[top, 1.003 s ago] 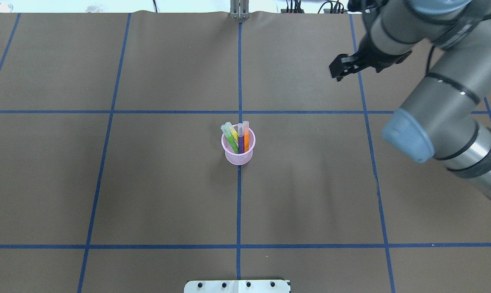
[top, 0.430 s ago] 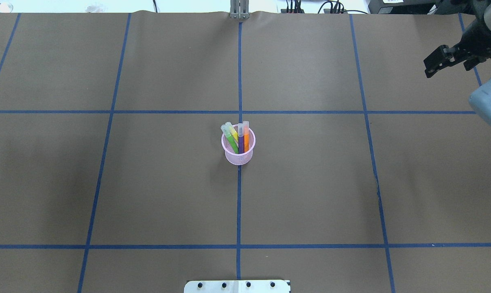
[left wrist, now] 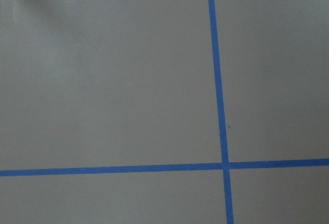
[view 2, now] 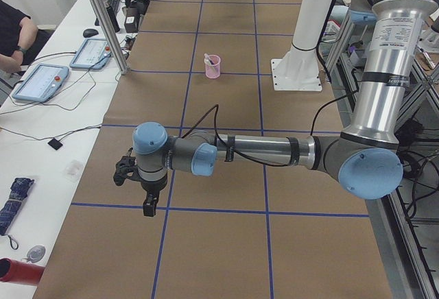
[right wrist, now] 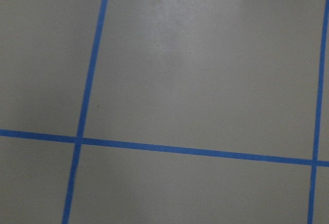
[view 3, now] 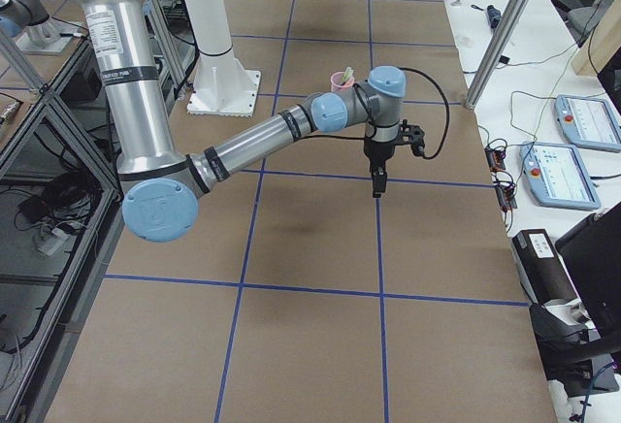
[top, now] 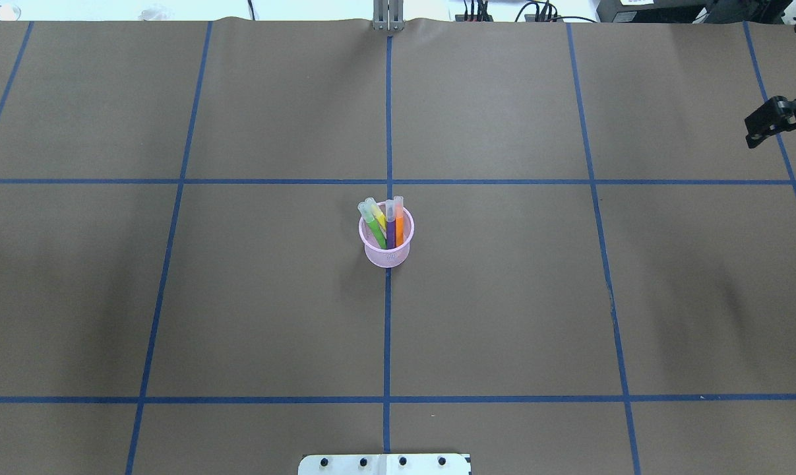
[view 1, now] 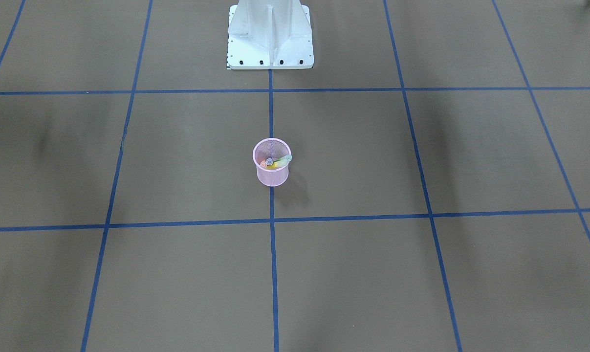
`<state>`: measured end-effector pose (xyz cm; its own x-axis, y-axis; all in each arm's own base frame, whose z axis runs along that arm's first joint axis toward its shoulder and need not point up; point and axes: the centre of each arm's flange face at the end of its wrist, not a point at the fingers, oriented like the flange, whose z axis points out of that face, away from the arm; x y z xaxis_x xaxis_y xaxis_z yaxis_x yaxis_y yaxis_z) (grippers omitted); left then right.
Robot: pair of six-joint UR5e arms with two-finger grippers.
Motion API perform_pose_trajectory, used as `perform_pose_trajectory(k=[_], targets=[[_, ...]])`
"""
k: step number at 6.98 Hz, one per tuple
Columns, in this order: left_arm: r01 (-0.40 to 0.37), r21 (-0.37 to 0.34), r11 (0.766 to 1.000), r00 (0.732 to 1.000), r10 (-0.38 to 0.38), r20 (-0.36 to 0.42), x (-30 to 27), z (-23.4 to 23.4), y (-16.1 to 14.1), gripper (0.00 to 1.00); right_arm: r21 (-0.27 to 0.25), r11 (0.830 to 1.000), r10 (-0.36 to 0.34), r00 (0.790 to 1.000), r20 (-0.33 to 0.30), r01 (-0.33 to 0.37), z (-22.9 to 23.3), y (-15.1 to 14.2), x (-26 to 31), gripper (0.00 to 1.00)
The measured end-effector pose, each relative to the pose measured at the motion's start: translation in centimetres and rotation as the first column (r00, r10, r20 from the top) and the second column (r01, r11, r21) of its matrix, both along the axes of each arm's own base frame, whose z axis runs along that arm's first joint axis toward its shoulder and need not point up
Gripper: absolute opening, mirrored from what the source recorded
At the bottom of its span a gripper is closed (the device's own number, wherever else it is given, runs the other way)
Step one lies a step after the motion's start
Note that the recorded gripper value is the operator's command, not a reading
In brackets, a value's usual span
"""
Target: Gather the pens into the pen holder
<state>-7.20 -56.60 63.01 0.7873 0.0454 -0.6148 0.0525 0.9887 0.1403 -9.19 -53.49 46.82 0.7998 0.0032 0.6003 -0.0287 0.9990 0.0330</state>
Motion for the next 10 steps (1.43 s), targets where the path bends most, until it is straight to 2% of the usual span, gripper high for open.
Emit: perform_pose_trajectory(k=[2, 3, 4, 7, 10], targets=[[-0.001, -0.033, 0.999, 1.000, 0.001, -0.003, 0.0, 0.2, 0.7, 0.99, -0.115, 0.993, 0.038, 0.992, 0.121, -0.024, 5.3, 1.1, 4.6, 1.00], [-0.002, -0.044, 0.999, 1.000, 0.002, -0.004, 0.1, 0.6, 1.6, 0.99, -0.116, 0.993, 0.020, 0.986, 0.165, -0.001, 8.1, 1.0, 7.4, 1.00], [-0.003, -0.052, 0.999, 1.000, 0.003, -0.002, 0.1, 1.1, 2.7, 0.99, -0.091, 0.995, -0.010, 0.983, 0.185, 0.028, 10.8, 1.1, 10.1, 1.00], [-0.005, -0.065, 0.998, 1.000, 0.005, -0.001, 0.2, 1.8, 4.4, 0.99, -0.042, 0.998, -0.039, 0.980, 0.197, 0.048, 15.2, 3.2, 15.4, 1.00], [-0.006, -0.074, 0.997, 1.000, 0.005, -0.003, 0.2, 2.0, 4.6, 0.99, -0.038, 0.998, -0.048, 0.979, 0.196, 0.057, 17.9, 6.4, 16.1, 1.00]])
